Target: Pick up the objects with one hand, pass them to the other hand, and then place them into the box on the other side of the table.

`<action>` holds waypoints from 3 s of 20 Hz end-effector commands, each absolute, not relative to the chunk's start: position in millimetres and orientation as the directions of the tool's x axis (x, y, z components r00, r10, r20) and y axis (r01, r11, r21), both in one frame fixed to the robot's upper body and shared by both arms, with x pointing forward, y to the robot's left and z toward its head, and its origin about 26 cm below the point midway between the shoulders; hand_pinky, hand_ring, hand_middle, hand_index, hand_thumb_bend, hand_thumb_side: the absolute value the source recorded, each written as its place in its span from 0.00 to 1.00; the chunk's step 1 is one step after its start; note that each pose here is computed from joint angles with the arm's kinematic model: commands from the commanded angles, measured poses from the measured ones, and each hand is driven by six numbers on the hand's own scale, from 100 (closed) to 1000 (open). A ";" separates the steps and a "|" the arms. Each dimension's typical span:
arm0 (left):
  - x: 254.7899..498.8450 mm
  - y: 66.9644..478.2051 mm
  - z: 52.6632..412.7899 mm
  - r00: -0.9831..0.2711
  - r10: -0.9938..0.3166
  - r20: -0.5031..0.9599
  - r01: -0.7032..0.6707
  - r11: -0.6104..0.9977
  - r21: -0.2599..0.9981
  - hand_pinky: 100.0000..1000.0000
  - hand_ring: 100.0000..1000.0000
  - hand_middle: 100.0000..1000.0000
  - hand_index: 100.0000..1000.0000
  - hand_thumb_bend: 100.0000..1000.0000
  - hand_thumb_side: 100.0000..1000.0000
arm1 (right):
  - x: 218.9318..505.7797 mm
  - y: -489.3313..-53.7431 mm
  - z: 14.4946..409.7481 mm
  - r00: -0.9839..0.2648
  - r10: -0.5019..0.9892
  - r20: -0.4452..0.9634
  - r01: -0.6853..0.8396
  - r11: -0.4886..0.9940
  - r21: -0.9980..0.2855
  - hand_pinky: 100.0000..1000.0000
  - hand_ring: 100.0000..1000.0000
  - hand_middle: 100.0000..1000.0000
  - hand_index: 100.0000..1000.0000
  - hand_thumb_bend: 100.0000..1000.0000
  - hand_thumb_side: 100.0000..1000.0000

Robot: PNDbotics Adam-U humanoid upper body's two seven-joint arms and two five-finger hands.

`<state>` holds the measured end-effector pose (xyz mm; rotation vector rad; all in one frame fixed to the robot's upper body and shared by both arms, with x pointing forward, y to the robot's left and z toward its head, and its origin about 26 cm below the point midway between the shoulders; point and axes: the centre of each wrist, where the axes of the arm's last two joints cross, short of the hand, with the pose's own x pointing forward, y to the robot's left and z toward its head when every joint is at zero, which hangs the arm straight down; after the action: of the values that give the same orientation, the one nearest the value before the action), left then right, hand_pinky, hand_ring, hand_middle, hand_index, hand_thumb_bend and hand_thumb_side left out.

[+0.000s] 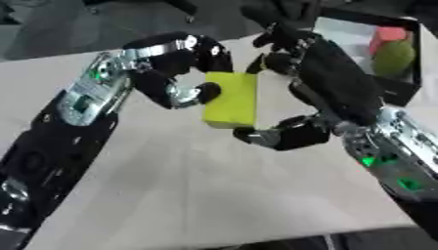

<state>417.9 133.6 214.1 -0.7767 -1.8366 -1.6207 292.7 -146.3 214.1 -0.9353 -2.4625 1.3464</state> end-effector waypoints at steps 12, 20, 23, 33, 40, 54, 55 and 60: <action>416.2 126.6 212.1 -0.704 0.077 0.706 0.710 0.054 0.702 0.58 0.49 0.46 0.65 0.00 0.72 | 291.7 -147.9 232.8 -0.777 0.602 -0.185 0.499 0.409 -0.764 0.63 0.73 1.00 0.29 0.16 0.26; 418.9 128.9 213.0 -0.699 0.076 0.711 0.715 0.069 0.696 0.59 0.51 0.48 0.67 0.00 0.89 | 291.8 -147.9 233.6 -0.777 0.592 -0.213 0.508 0.390 -0.768 0.65 0.73 1.00 0.29 0.12 0.27; 421.4 131.1 213.2 -0.694 0.077 0.716 0.720 0.084 0.689 0.59 0.51 0.49 0.67 0.00 0.95 | 291.9 -147.6 234.3 -0.776 0.587 -0.231 0.517 0.381 -0.766 0.66 0.73 1.00 0.28 0.10 0.28; 432.8 136.9 218.1 -0.677 0.084 0.731 0.735 0.142 0.663 0.61 0.54 0.51 0.69 0.00 0.96 | 291.0 -144.2 234.3 -0.777 0.564 -0.279 0.535 0.360 -0.764 0.69 0.73 1.00 0.28 0.04 0.30; 446.2 144.7 226.4 -0.674 0.108 0.731 0.734 0.214 0.645 0.63 0.58 0.52 0.70 0.00 0.91 | 290.2 -141.0 234.6 -0.787 0.538 -0.302 0.534 0.349 -0.770 0.71 0.74 1.00 0.28 0.02 0.30; 446.1 302.3 288.2 -0.780 0.182 0.599 0.586 0.551 0.594 0.66 0.64 0.56 0.72 0.00 0.57 | 298.7 -197.9 233.6 -0.630 0.748 -0.209 0.532 0.220 -0.818 0.60 0.73 1.00 0.29 0.21 0.17; 435.9 322.2 295.6 -0.799 0.199 0.567 0.561 0.586 0.585 0.66 0.64 0.56 0.73 0.00 0.56 | 299.6 -210.7 234.1 -0.577 0.796 -0.185 0.531 0.193 -0.825 0.60 0.73 1.00 0.29 0.21 0.16; 376.6 382.1 316.6 -0.845 0.282 0.453 0.505 0.700 0.505 0.66 0.64 0.56 0.73 0.00 0.53 | 322.1 -292.4 225.8 -0.171 0.975 -0.141 0.539 -0.028 -0.842 0.60 0.73 1.00 0.29 0.22 0.14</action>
<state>395.1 370.4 281.4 -0.6469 -2.4421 -0.8140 317.3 -271.2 211.9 -1.4688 -1.8178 1.1760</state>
